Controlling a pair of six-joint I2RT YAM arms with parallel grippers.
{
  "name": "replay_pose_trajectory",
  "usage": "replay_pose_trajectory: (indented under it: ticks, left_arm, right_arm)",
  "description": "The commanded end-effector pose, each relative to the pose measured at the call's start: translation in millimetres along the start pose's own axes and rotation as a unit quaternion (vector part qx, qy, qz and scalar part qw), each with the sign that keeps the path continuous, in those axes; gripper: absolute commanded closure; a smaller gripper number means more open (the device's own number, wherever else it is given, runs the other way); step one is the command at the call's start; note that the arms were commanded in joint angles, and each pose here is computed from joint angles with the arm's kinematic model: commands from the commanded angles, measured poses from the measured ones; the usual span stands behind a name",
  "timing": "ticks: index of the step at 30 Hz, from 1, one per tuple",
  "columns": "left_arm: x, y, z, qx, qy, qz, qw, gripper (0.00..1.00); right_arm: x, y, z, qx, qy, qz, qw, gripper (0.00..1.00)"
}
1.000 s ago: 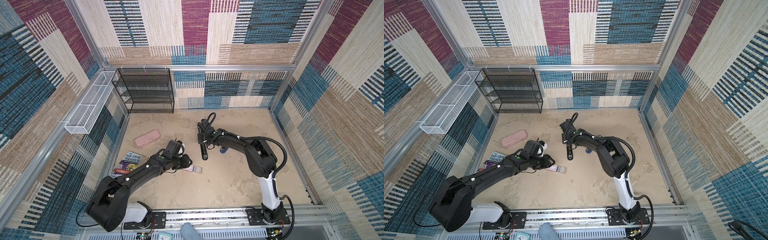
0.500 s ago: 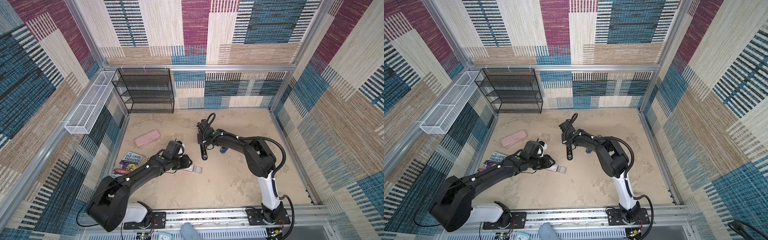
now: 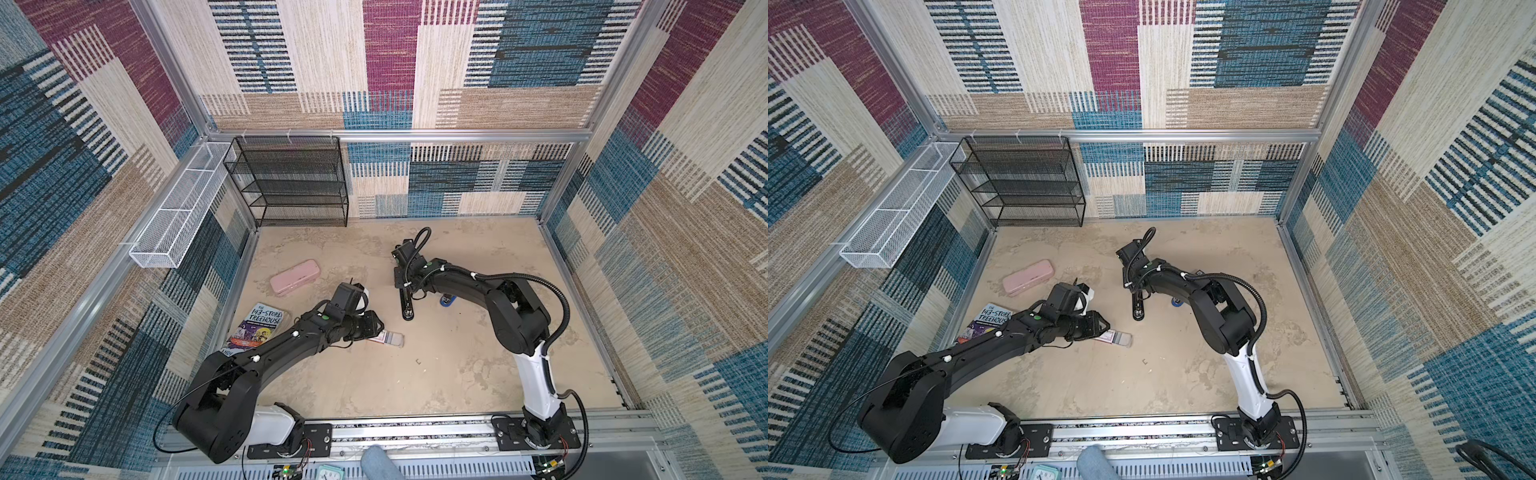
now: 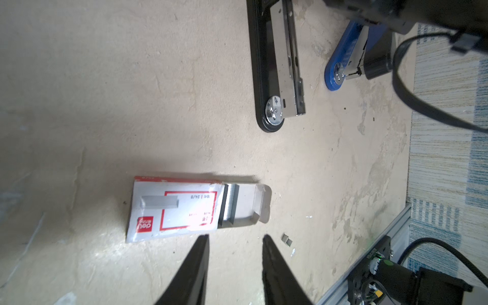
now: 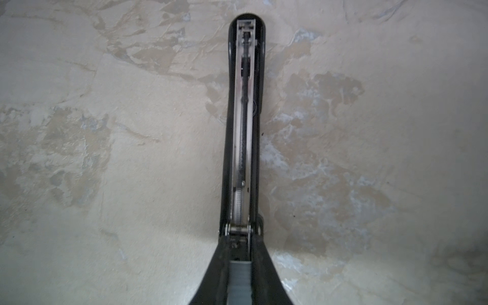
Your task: Load the staples into the stapler
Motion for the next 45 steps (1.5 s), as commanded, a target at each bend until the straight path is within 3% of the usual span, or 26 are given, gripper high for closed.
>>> replay_pose_trajectory:
  ticks: [1, 45]
  left_arm:
    - [1.8, -0.1, -2.5, -0.011, -0.002, -0.005, 1.0, 0.63]
    - [-2.2, 0.1, 0.3, -0.009, -0.004, -0.002, 1.0, 0.63]
  right_arm:
    - [12.3, -10.0, 3.0, -0.004, 0.005, -0.017, 1.0, 0.81]
    - [-3.6, 8.4, 5.9, -0.018, 0.007, 0.002, 1.0, 0.81]
Point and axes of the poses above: each gripper's point midway between its finger pads, its own y axis out along the fingers, its own z axis along the line the jaws close on, x = y × z, the point moved 8 cm from there along -y, back along the fingers, and after that the axes turned 3 degrees about y, right-handed, at the moved point
